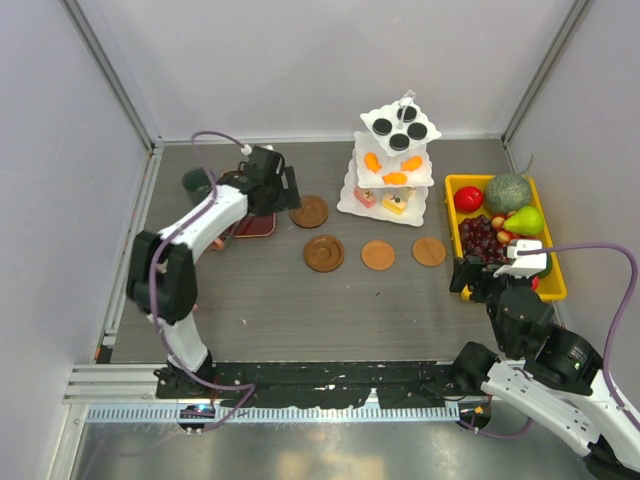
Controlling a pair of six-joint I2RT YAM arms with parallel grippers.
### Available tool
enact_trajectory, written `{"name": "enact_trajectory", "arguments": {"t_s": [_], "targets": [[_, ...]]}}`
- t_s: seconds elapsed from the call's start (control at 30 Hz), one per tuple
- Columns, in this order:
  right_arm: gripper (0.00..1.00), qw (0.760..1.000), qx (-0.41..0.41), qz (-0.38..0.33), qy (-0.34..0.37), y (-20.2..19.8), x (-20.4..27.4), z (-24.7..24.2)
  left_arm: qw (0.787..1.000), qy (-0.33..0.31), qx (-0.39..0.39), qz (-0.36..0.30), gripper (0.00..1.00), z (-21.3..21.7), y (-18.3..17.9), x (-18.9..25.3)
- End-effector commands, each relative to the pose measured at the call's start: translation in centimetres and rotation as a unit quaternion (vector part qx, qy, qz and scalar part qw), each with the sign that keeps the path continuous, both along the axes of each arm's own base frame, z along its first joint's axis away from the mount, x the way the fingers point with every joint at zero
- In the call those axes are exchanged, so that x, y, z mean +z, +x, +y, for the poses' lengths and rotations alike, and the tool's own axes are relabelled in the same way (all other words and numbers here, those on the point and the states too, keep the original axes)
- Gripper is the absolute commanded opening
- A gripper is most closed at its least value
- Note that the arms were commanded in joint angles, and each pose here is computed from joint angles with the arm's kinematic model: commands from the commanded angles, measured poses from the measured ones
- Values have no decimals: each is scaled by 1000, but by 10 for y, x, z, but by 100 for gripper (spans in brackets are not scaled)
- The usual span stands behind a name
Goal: Serve the afternoon tea
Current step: Adjust the coaster at the center of the board, then pick up the cup at the center of the board.
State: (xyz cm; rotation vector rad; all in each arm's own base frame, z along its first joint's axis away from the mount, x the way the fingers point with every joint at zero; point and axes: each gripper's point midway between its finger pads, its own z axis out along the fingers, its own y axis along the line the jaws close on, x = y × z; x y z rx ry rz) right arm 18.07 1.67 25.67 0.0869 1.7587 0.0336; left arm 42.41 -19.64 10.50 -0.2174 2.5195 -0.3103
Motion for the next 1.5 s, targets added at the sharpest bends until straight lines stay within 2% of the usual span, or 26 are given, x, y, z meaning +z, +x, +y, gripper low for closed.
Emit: {"name": "enact_trajectory", "arguments": {"t_s": [0.0,0.1,0.3,0.5,0.63,0.77,0.9,1.2,1.47], "targets": [[90,1000,-5,-15,18,1,9,-1,993,20,38,-107,91,42,-14,77],[90,1000,-1,-18,24,0,10,0,988,44,71,-130,99,71,-40,89],[90,999,4,-18,26,0,10,2,976,68,160,-128,99,130,-92,77],[90,999,5,-20,30,-1,10,2,968,50,215,-124,98,169,-112,65],[90,999,5,-19,30,-1,10,2,964,41,235,-114,95,196,-109,73],[90,999,5,-18,26,0,9,2,958,51,264,-95,85,226,-99,81],[90,1000,5,-16,23,0,9,3,962,40,264,-57,75,244,-85,78],[90,1000,3,-17,24,0,9,1,970,58,237,10,60,264,-65,67],[90,1000,2,-16,24,0,8,1,972,34,229,36,51,269,-46,48]]}}
